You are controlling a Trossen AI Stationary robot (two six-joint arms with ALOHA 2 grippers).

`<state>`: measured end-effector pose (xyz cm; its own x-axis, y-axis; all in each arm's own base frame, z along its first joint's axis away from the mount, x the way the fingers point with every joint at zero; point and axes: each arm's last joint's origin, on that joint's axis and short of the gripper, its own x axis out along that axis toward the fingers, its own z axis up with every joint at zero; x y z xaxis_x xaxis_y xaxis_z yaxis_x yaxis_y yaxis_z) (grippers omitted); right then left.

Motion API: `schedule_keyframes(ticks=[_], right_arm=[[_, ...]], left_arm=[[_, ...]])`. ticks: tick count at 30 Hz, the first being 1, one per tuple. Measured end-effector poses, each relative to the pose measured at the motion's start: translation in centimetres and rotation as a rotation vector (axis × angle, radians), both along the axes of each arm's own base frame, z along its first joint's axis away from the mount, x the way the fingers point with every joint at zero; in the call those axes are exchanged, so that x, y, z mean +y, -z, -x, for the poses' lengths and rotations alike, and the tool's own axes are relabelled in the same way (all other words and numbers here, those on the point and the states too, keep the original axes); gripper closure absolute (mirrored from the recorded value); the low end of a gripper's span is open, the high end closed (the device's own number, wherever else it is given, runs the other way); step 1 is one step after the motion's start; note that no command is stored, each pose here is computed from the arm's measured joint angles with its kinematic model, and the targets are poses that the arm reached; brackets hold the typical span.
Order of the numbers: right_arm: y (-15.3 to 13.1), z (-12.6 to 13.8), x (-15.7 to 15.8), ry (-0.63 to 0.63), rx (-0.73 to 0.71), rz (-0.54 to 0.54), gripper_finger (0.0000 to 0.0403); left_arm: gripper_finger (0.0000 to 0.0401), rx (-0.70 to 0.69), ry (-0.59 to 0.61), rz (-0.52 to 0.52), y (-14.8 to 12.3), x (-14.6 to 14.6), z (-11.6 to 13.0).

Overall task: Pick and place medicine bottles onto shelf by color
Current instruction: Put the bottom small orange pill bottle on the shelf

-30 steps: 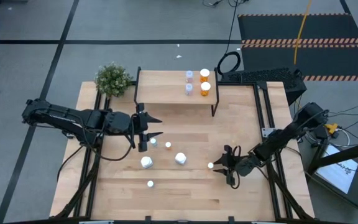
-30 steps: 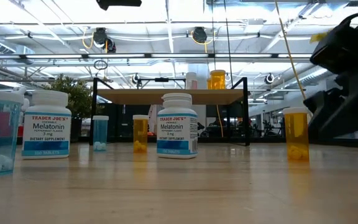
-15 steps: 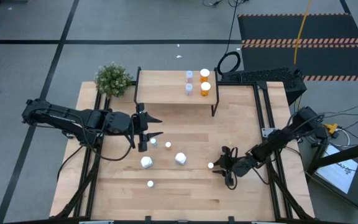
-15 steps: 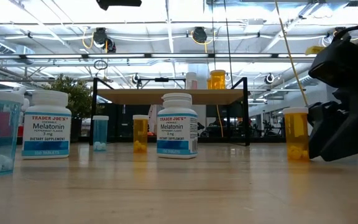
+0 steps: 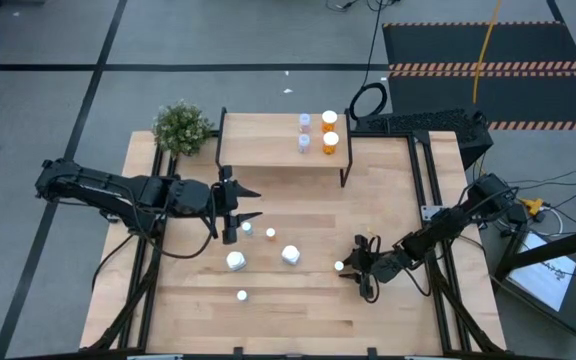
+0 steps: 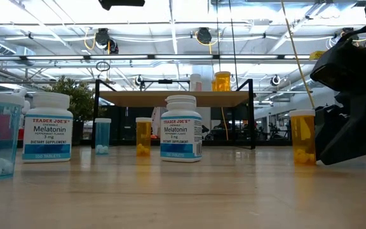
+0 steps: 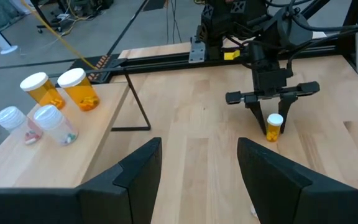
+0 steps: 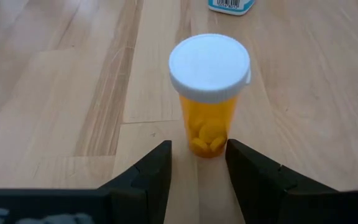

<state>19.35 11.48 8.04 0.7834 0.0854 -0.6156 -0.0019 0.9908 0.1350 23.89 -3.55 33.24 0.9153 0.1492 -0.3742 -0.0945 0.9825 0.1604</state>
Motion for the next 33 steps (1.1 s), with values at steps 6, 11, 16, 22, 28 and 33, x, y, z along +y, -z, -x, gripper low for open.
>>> schedule_keyframes(ticks=[6,11,16,22,28,33], right_arm=[[0.04,0.01,-0.02,0.000,0.003,0.002,0.0251],[0.06,0.02,-0.04,-0.001,0.005,0.005,0.0251],[0.06,-0.04,-0.12,-0.005,0.009,-0.001,0.0251],[-0.29,-0.68,0.13,-0.034,0.000,0.011,0.0251],[-0.25,-0.84,-0.16,-0.028,0.012,0.020,0.0252],[-0.31,-0.93,-0.20,-0.043,0.002,0.042,0.0252]], left_arm=[[0.0192,-0.004,0.000,0.000,-0.03,0.00,-0.01],[0.0192,-0.004,0.000,0.000,-0.03,0.00,-0.01],[0.0192,-0.003,0.000,0.000,-0.03,0.00,-0.01],[0.0192,-0.003,0.002,-0.005,-0.02,0.00,-0.01],[0.0192,-0.002,0.002,-0.006,-0.02,0.01,-0.01],[0.0192,-0.002,0.002,-0.006,-0.02,0.01,-0.01]])
